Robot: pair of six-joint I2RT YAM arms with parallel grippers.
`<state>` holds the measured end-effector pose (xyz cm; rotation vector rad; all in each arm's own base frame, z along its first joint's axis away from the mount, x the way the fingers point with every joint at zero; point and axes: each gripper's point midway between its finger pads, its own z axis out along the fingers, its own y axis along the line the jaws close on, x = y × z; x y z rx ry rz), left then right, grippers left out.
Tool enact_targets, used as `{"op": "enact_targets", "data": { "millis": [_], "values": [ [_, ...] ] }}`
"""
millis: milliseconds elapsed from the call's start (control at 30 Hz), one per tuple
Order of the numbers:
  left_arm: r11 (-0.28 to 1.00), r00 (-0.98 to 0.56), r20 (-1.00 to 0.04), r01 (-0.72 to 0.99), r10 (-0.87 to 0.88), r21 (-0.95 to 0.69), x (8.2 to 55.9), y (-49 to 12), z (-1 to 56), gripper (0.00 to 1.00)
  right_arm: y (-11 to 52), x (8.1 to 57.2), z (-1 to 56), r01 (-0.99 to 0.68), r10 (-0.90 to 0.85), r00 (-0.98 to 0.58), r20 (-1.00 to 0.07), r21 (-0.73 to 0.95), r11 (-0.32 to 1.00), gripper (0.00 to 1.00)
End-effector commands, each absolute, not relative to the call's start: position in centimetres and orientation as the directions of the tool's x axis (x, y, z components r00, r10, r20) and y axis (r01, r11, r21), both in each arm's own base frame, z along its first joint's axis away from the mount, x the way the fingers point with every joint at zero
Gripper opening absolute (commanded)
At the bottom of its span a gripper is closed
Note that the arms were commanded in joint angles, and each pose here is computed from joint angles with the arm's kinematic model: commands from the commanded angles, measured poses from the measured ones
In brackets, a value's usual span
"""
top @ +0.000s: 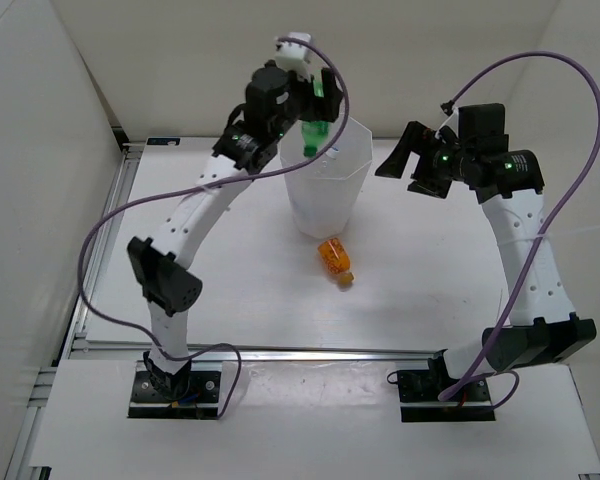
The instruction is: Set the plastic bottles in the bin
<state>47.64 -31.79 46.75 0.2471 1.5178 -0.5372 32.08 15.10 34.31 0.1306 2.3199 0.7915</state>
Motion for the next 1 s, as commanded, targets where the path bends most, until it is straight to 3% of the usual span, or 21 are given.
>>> {"op": "enact_targets", "data": {
  "millis": [0, 167, 267, 300, 333, 367, 467, 533, 600, 633, 733, 967],
  "values": [
    [0.833, -0.17, -0.98, 0.524, -0.103, -0.178, 48.4, -33.9, 41.0, 1.0, 13.8, 32.2, 36.2, -0.13, 0.312, -0.709, -0.633, 0.551, 0.824, 0.99],
    [0.857, -0.149, -0.978, 0.475, -0.144, -0.199, 46.8, -31.6, 43.2, 1.0, 13.0, 30.7, 34.6, -0.11, 0.3, -0.713, -0.634, 0.524, 0.845, 0.99],
    [0.937, -0.089, -0.982, 0.297, -0.166, -0.185, 45.4, -25.8, 45.3, 1.0, 12.7, 29.6, 31.3, -0.08, 0.283, -0.757, -0.589, 0.513, 0.855, 0.99],
    [0.957, -0.125, -0.98, 0.23, -0.153, -0.179, 45.2, -24.1, 42.9, 1.0, 12.9, 29.1, 30.5, -0.089, 0.264, -0.762, -0.591, 0.499, 0.862, 0.99],
    [0.953, -0.09, -0.967, 0.169, -0.24, -0.252, 43.2, -21.4, 45.0, 1.0, 13.1, 28.7, 28.0, -0.072, 0.248, -0.788, -0.563, 0.484, 0.872, 0.99],
    [0.956, -0.078, -0.957, 0.068, -0.28, -0.286, 42.6, -18.8, 44.4, 1.0, 13.9, 28.1, 26.8, -0.09, 0.215, -0.802, -0.557, 0.47, 0.878, 0.99],
    [0.943, -0.114, -0.936, -0.016, -0.332, -0.333, 38.6, -14.0, 40.6, 1.0, 15.3, 26.9, 24.2, -0.153, 0.124, -0.791, -0.599, 0.39, 0.908, 0.99],
    [0.953, -0.195, -0.934, -0.034, -0.301, -0.3, 36.7, -12.9, 35.4, 1.0, 15.9, 26.5, 21.4, -0.168, 0.069, -0.8, -0.597, 0.332, 0.928, 0.99],
    [0.94, -0.172, -0.925, -0.022, -0.339, -0.341, 33.7, -11.5, 35.2, 1.0, 16.7, 26.0, 18.7, -0.197, -0.015, -0.818, -0.575, 0.255, 0.946, 0.99],
    [0.946, -0.221, -0.92, -0.042, -0.324, -0.323, 32.7, -11.0, 32.0, 1.0, 17.1, 26.2, 17.7, -0.213, -0.048, -0.821, -0.569, 0.228, 0.95, 0.99],
    [0.931, -0.242, -0.902, -0.019, -0.357, -0.364, 29.7, -10.2, 29.6, 1.0, 18.4, 26.2, 13.5, -0.246, -0.148, -0.836, -0.528, 0.12, 0.962, 0.99],
    [0.929, -0.392, -0.857, 0.01, -0.336, -0.369, 25.7, -10.2, 25.1, 1.0, 23.2, 28.6, 10.9, -0.419, -0.224, -0.66, -0.718, 0.103, 0.902, 0.99]
  ]
}}
